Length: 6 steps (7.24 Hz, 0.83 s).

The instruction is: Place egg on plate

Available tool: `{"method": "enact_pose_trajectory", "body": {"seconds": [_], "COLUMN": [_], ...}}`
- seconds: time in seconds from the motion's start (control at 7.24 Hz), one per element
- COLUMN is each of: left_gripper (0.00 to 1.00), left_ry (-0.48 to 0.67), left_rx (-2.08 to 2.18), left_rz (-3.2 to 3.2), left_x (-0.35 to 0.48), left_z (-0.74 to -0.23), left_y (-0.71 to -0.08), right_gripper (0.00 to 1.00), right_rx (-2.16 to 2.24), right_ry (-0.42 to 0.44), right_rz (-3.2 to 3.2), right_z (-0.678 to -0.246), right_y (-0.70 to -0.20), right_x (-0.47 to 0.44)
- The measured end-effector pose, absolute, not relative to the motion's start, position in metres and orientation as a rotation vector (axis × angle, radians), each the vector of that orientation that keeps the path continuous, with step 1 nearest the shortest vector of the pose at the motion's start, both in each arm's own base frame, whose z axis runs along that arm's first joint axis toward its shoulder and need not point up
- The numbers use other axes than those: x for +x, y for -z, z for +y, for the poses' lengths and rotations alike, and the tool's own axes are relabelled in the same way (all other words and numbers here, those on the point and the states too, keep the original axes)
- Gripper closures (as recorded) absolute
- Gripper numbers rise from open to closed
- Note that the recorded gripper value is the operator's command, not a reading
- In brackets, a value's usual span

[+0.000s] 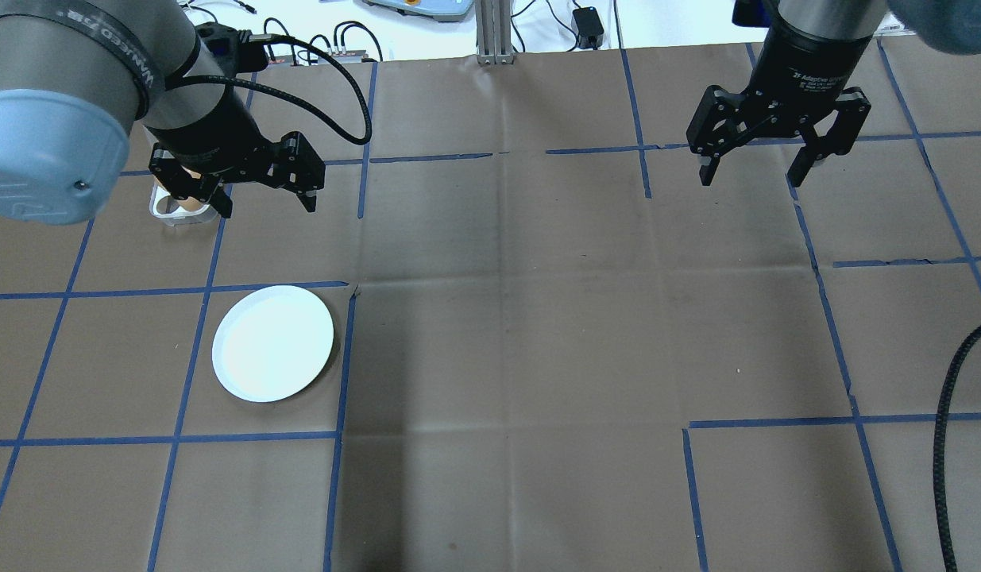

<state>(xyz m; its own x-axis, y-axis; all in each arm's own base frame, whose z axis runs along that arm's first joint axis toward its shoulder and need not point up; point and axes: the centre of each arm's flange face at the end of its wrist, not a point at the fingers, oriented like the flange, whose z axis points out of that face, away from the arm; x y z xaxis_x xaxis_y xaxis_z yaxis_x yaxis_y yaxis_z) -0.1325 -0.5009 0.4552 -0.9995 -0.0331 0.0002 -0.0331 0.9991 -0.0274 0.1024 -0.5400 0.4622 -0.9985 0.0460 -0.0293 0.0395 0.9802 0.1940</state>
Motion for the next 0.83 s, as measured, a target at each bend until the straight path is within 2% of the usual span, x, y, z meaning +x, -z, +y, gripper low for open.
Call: {"method": "enact_pose_trajectory", "body": {"seconds": [0.83], "left_gripper": [0.0], "left_ry": [0.031], "left_rx": [-0.061], "left_rz": [3.136], "left_x": [-0.1309], "left_z": [-0.5031], "left_y": [-0.4519], "right_gripper": [0.0], "right_rx": [0.067], "right_ry": [-0.302], "right_rz": [3.092], "right_z": [-0.5401], "right_y": [-0.462], "right_x": [0.1024]}}
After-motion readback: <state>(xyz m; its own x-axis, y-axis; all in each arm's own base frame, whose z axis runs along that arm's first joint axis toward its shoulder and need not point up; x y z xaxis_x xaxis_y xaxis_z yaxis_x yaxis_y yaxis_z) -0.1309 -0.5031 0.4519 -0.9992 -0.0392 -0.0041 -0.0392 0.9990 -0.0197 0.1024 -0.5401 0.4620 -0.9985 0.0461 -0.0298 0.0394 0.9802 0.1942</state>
